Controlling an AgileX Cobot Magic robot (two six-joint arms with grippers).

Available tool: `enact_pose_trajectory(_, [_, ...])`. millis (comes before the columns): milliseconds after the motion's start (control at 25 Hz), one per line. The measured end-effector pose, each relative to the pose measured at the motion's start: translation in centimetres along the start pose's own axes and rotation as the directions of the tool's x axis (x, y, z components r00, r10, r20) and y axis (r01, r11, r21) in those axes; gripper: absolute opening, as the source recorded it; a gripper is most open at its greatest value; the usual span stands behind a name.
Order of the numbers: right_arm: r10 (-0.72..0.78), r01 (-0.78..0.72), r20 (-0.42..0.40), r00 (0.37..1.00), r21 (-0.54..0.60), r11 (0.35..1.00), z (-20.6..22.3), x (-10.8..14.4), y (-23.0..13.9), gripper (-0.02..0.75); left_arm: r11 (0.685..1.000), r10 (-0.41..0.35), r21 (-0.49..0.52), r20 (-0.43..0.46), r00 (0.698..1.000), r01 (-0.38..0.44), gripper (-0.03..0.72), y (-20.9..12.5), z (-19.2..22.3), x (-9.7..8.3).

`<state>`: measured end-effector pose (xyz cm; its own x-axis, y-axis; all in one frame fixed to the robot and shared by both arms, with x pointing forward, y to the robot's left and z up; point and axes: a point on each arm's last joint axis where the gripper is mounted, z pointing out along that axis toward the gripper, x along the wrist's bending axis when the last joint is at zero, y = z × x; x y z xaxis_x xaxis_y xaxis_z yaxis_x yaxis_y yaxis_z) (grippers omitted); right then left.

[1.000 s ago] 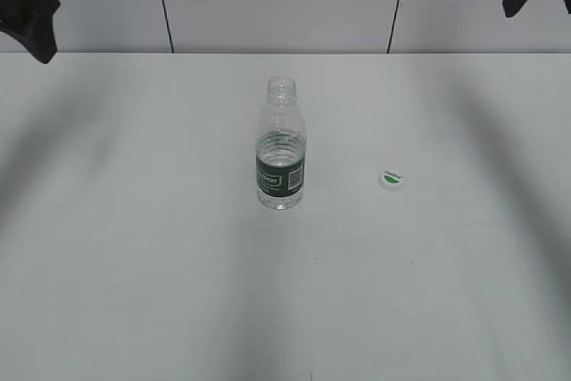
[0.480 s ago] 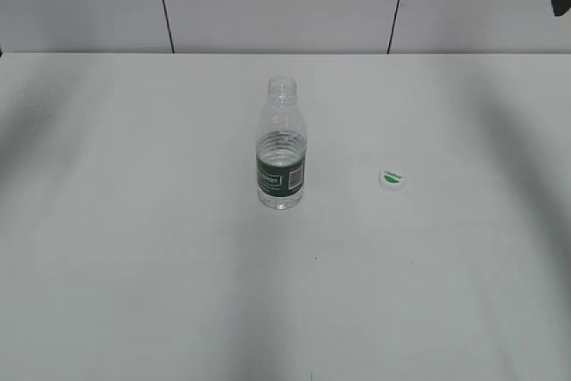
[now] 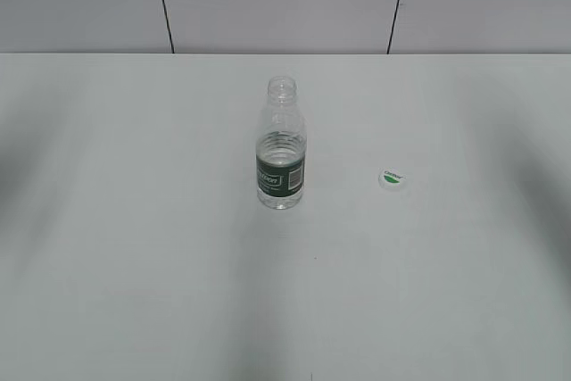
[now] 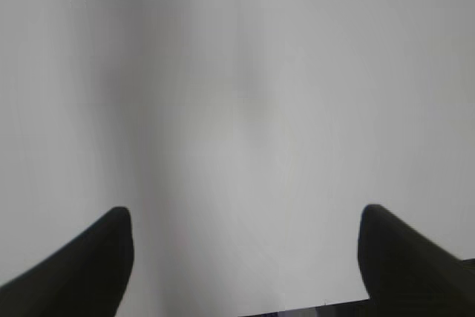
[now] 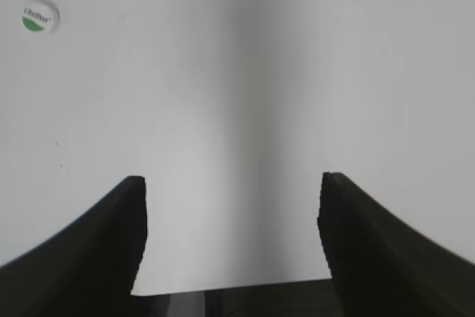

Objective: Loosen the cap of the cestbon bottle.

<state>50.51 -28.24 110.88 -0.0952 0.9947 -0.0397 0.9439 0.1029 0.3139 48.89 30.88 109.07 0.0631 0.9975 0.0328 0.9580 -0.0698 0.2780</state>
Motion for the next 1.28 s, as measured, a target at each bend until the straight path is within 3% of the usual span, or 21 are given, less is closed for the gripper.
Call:
enact_pose_trajectory(360, [0.013,-0.015,-0.033,0.999,-0.08,0.997,-3.2,0.5,-7.0,0.552,0.99,-0.004,-0.144,-0.007,1.0,0.002,0.552,-7.7,-1.1,-0.8])
enact_pose_trajectory(800, [0.013,-0.019,-0.031,0.999,-0.224,0.974,-6.4,0.5,-11.0,0.552,0.96,-0.007,-0.279,-0.014,1.0,0.003,0.552,-17.2,-0.1,-1.8])
enact_pose_trajectory(1000, [0.013,-0.02,-0.03,0.999,-0.253,0.967,-6.9,0.6,-12.2,0.552,0.897,-0.012,-0.441,-0.028,1.0,-0.002,0.552,-19.4,-1.9,-2.0])
enact_pose_trajectory(1280, [0.012,-0.016,-0.026,1.0,-0.16,0.987,-3.9,0.7,-14.6,0.552,0.743,-0.024,-0.669,-0.05,0.998,-0.015,0.552,-23.5,-4.1,-2.3])
